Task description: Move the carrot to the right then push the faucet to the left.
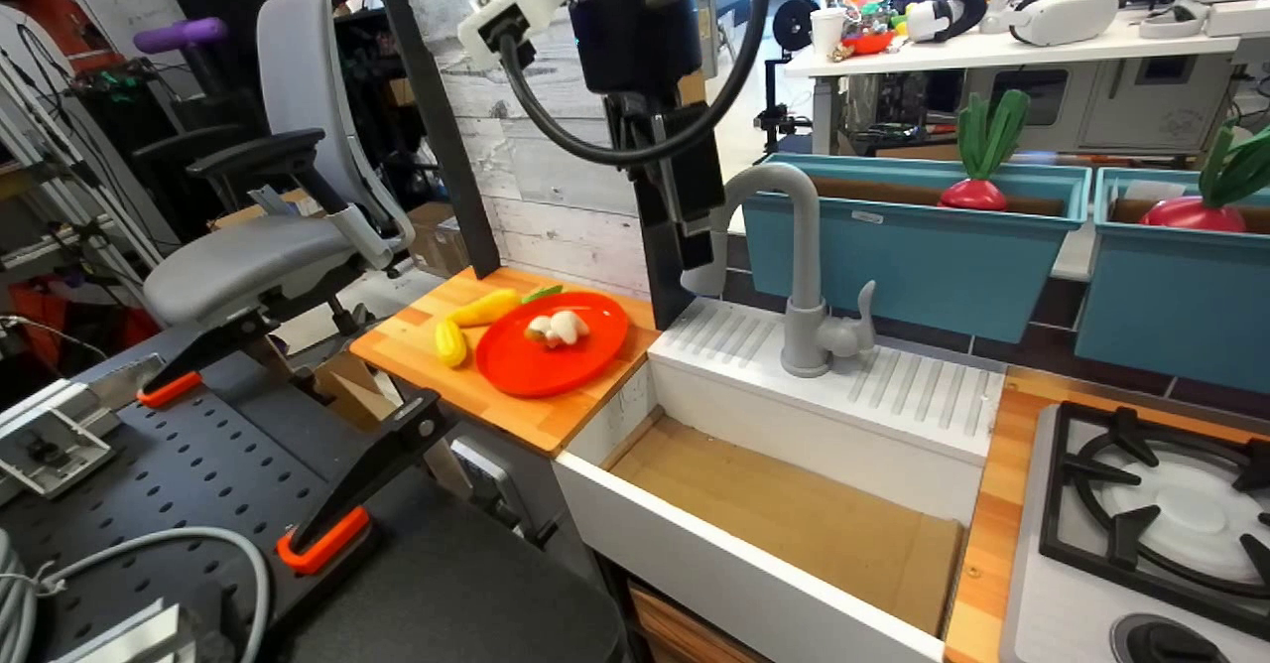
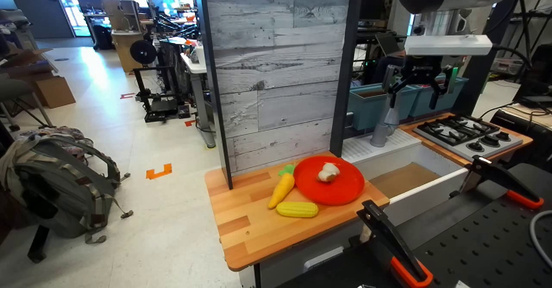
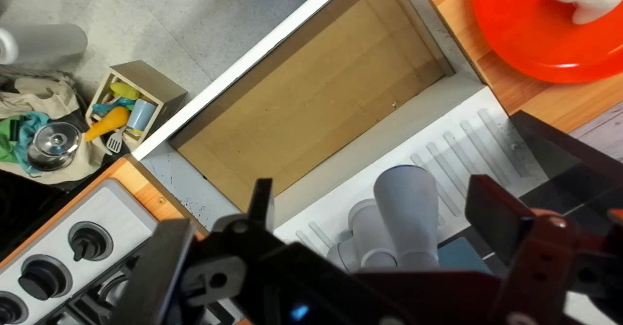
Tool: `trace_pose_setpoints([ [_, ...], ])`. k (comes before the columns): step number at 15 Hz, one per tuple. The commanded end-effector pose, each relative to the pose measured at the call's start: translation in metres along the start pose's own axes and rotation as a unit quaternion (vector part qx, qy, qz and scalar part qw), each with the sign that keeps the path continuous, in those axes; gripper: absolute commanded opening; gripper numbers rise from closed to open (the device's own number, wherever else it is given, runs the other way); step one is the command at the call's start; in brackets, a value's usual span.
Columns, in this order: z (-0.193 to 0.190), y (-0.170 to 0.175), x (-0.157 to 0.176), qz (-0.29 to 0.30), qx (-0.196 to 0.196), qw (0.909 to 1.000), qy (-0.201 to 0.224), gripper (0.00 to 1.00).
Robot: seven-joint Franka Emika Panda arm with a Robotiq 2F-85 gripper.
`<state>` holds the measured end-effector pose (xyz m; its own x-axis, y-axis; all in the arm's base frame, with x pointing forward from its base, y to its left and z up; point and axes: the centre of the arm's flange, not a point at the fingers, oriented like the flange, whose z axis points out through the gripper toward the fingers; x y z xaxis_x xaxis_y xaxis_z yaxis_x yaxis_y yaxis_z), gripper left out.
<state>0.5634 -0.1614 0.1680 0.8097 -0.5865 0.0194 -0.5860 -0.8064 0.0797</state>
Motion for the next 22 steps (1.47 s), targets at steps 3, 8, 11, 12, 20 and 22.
trace_pose_setpoints([
  [3,0.013,-0.014,0.03,0.015,0.021,0.9994,-0.021,1.0],
  [8,0.018,-0.027,0.035,0.017,0.031,0.9989,-0.03,0.95],
  [11,0.019,-0.024,0.04,0.025,0.032,0.9986,-0.035,0.65],
  [12,0.019,-0.021,0.042,0.03,0.033,0.9984,-0.034,0.58],
  [20,0.022,-0.026,0.049,0.031,0.033,0.9984,-0.034,0.08],
  [22,0.023,-0.032,0.048,0.032,0.038,0.998,-0.04,0.08],
])
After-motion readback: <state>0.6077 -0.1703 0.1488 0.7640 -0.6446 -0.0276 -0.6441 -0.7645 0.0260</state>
